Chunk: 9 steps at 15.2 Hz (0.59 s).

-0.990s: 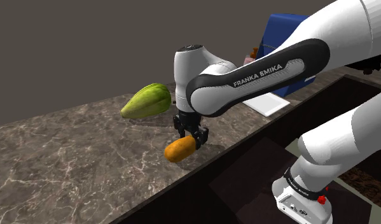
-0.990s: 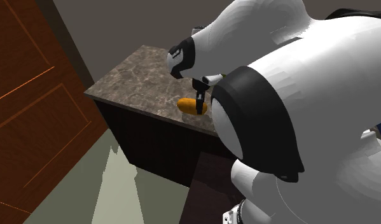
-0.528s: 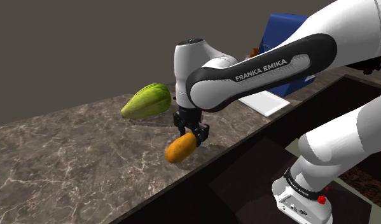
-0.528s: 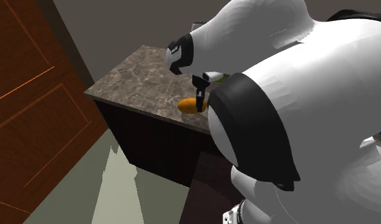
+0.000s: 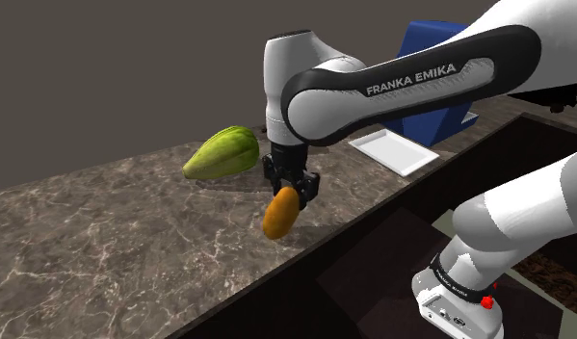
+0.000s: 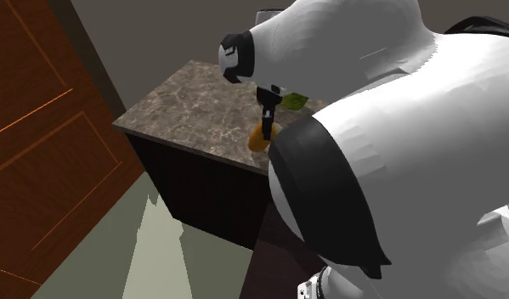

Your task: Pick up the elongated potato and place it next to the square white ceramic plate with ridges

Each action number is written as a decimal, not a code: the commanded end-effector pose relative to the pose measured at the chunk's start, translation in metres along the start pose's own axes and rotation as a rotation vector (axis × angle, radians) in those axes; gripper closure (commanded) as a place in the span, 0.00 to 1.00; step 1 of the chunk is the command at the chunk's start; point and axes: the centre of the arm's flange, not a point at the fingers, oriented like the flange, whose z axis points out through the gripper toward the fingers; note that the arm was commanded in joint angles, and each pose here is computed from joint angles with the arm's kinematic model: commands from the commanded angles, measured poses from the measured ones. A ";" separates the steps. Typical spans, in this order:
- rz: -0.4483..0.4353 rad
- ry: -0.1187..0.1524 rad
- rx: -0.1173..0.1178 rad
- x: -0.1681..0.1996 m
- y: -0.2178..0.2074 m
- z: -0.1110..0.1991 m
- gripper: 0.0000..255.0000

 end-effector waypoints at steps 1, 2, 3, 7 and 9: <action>0.000 0.000 0.000 0.001 0.001 -0.011 1.00; 0.000 0.000 0.000 0.001 0.002 -0.016 1.00; 0.000 0.000 0.000 0.001 0.002 -0.021 1.00; 0.000 0.000 0.000 0.002 0.004 -0.042 1.00; 0.000 0.000 0.000 0.002 0.005 -0.053 1.00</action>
